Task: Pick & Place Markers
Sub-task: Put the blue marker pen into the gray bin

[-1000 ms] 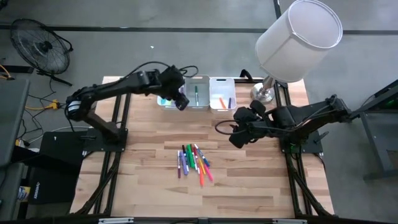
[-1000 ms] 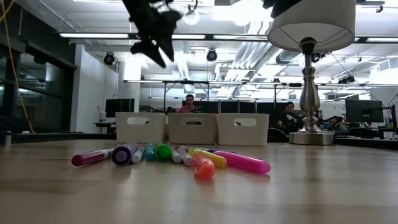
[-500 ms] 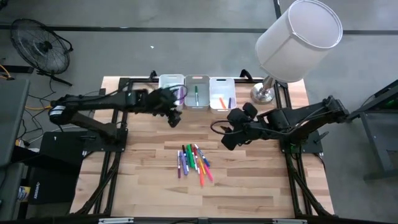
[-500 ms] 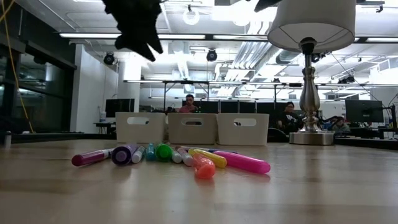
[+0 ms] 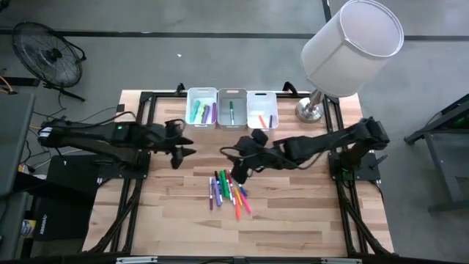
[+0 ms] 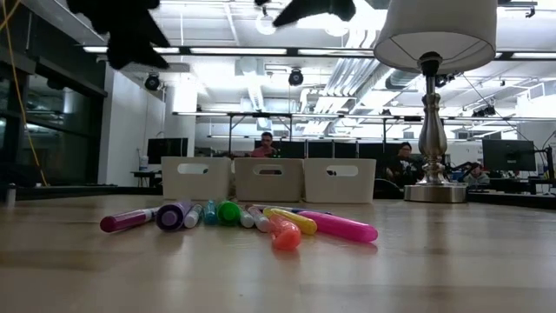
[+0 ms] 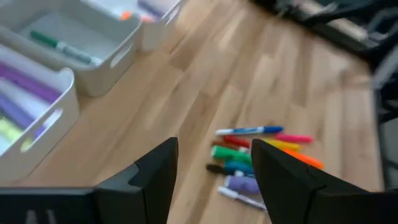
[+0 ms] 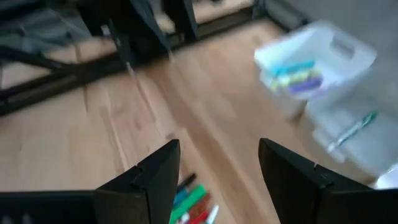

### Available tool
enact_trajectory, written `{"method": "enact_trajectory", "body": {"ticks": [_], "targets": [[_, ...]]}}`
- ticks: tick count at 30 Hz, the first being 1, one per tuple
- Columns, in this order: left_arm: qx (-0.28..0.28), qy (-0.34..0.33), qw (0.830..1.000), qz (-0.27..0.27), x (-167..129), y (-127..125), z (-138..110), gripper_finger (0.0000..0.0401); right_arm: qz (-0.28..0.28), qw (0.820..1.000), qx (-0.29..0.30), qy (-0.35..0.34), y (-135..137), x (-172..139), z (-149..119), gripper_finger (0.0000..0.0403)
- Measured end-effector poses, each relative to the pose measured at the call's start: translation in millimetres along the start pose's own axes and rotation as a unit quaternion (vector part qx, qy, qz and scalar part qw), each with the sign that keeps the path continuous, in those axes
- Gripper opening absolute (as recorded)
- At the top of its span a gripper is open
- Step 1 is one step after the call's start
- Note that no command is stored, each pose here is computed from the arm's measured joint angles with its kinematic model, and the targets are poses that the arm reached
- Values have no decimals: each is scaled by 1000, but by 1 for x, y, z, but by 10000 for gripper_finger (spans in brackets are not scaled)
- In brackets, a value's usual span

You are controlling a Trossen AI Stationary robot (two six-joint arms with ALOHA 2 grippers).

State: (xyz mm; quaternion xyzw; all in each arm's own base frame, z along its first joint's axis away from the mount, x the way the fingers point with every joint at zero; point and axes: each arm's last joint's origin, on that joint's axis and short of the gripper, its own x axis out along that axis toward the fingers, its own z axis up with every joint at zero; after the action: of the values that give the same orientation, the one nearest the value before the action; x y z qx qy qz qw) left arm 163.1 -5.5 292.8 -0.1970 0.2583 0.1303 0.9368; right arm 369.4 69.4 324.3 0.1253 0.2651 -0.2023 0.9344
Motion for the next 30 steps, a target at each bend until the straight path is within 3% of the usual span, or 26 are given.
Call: {"method": "enact_trajectory", "body": {"ticks": [7, 12, 16, 23, 30], "targets": [[22, -49, 998, -46, -34, 4, -9, 202, 12, 997, 19, 79, 21, 37, -8, 200], [34, -69, 996, -53, -56, 13, -14, 202, -31, 987, 47, 149, 31, 50, -6, 195], [44, -83, 994, -58, -67, 19, -17, 202, -68, 971, 71, 219, 32, 61, -10, 194], [59, -84, 993, -59, -74, 23, -21, 202, -71, 938, 104, 324, 34, 97, -40, 194], [74, -63, 994, -48, -73, 25, -25, 202, -110, 905, 135, 389, 26, 123, -65, 194]]}}
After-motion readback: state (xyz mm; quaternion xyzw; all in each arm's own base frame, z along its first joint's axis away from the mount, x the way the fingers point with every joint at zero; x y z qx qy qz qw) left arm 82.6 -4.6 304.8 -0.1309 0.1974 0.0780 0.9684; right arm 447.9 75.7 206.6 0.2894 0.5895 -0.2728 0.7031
